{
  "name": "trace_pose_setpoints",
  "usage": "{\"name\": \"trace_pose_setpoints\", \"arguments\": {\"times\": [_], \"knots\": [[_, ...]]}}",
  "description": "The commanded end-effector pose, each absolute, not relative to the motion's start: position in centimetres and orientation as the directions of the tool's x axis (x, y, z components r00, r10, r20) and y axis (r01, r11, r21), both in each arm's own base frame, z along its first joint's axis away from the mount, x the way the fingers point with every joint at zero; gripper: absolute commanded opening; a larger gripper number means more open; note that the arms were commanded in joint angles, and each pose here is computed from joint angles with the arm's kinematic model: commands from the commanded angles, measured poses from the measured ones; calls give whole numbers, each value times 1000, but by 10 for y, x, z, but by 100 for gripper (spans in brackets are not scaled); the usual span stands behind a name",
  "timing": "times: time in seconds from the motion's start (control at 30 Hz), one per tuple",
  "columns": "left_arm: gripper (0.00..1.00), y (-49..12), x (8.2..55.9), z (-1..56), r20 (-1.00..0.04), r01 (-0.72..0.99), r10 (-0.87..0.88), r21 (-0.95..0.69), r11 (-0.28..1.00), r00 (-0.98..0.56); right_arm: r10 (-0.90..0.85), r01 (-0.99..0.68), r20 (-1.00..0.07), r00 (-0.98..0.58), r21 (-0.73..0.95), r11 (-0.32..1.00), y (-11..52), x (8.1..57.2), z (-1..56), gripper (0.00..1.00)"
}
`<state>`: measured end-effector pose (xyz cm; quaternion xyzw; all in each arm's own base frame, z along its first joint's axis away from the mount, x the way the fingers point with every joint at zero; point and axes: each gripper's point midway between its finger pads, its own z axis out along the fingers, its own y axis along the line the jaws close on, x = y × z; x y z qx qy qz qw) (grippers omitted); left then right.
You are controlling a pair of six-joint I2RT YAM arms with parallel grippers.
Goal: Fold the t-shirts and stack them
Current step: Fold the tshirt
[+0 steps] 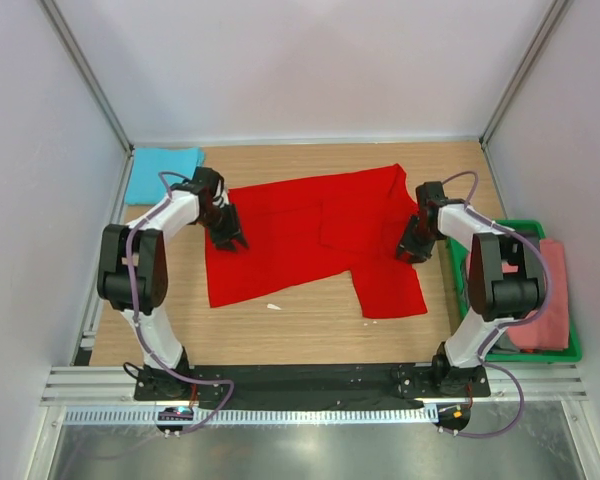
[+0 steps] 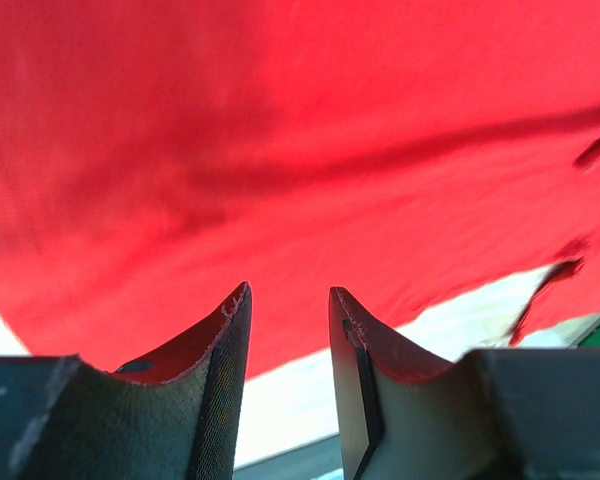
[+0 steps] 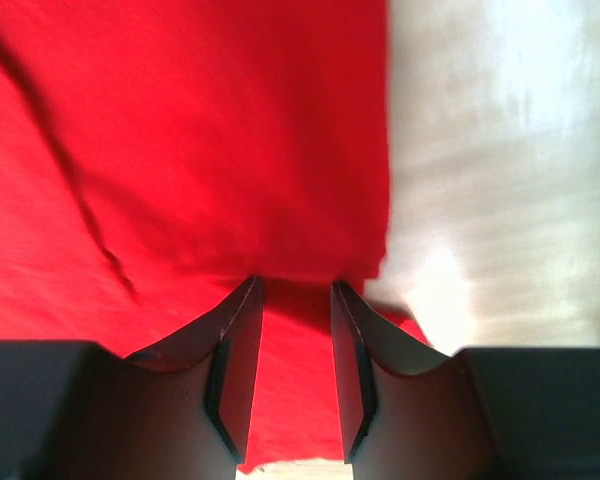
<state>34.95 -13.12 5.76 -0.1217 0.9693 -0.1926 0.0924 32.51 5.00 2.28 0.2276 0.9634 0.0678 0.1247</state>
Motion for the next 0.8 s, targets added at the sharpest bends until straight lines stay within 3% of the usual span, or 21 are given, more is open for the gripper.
{"name": "trace_pose_setpoints", "arguments": {"times": [0.0, 0.13, 0.23, 0.37, 0.53, 0.77], "knots": [[38, -125, 330, 72, -154, -210, -287, -382, 900, -946, 487, 444, -204, -849, 224, 868, 60, 307, 30, 39], [38, -112, 315, 78, -164, -252, -323, -345, 904, -932, 487, 454, -144, -861, 211, 865, 71, 270, 24, 39], [38, -103, 307, 78, -161, -294, -360, -329, 897, -919, 483, 447, -155, -862, 217, 868, 73, 261, 35, 41], [38, -88, 297, 80, -152, -375, -435, -310, 874, -888, 459, 421, -237, -856, 196, 886, 65, 281, 64, 56], [36, -61, 267, 69, -80, -552, -599, -307, 776, -797, 408, 380, -247, -879, 153, 912, 58, 283, 89, 73], [38, -48, 246, 51, 48, -722, -750, -316, 615, -660, 404, 377, -120, -907, 199, 905, 72, 246, 78, 77]]}}
